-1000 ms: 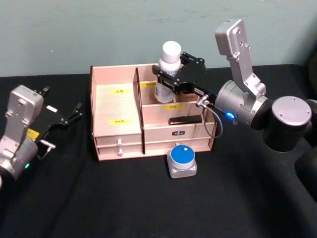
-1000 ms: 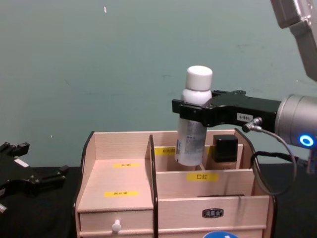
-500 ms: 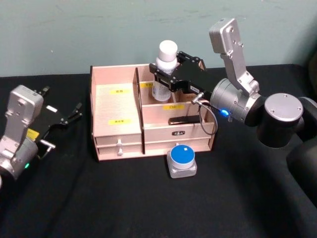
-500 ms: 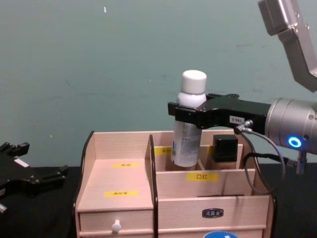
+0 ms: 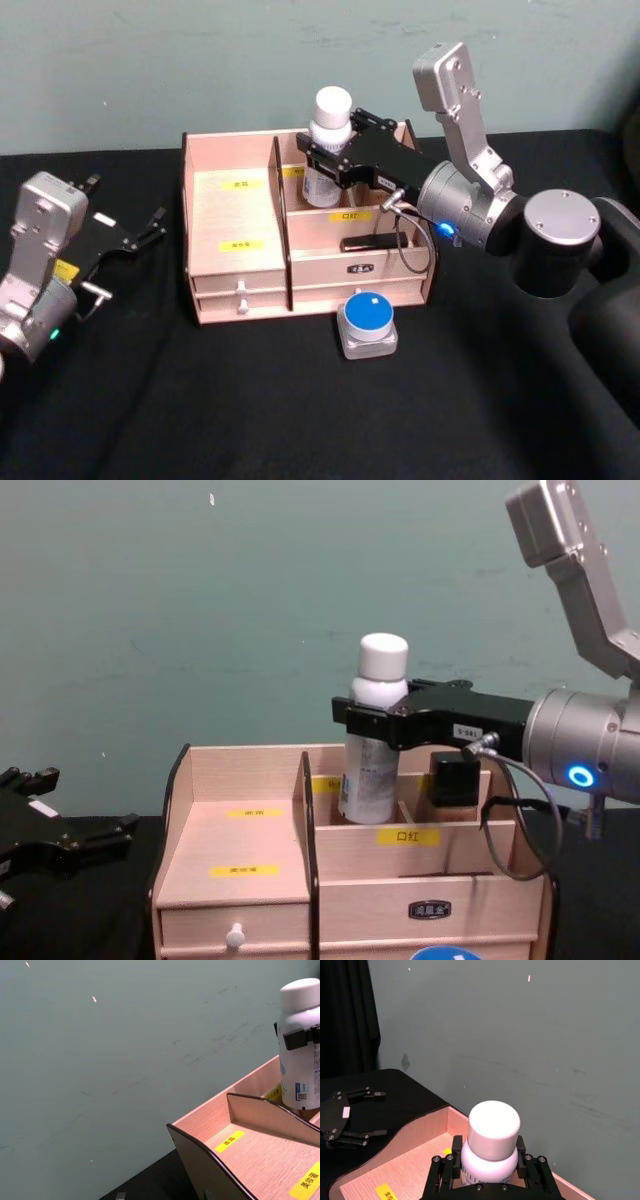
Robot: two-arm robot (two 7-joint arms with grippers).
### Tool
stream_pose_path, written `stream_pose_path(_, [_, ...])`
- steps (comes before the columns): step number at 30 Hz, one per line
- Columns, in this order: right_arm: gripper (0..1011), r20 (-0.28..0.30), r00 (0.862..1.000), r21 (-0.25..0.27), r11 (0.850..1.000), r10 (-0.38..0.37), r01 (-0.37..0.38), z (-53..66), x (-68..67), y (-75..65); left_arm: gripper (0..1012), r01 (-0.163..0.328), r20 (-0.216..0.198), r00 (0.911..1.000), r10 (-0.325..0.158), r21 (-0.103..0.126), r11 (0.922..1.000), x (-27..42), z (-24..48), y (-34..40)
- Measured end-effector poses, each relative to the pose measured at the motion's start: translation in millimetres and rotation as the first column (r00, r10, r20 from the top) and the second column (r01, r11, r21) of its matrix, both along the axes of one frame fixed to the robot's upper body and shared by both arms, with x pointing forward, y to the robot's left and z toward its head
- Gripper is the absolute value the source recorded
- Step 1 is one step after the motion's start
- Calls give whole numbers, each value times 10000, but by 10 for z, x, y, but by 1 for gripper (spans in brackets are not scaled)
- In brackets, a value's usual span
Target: Pick up the facial cleanser and watermelon frost from the table and place them into the tiered storage box.
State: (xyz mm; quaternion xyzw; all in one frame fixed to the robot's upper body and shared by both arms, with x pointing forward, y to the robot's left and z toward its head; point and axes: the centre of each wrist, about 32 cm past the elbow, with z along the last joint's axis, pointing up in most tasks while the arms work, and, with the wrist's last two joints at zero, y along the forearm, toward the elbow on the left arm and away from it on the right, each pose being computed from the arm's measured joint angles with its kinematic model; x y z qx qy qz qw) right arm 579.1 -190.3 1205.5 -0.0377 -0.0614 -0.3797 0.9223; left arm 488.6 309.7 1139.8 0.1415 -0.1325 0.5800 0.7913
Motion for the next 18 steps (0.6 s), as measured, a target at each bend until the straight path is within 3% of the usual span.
stream_pose_path(18, [609, -360, 9993, -94, 10000, -33, 30, -139, 48, 0, 1010, 1, 0, 10000, -1, 0, 10000, 0, 0, 0])
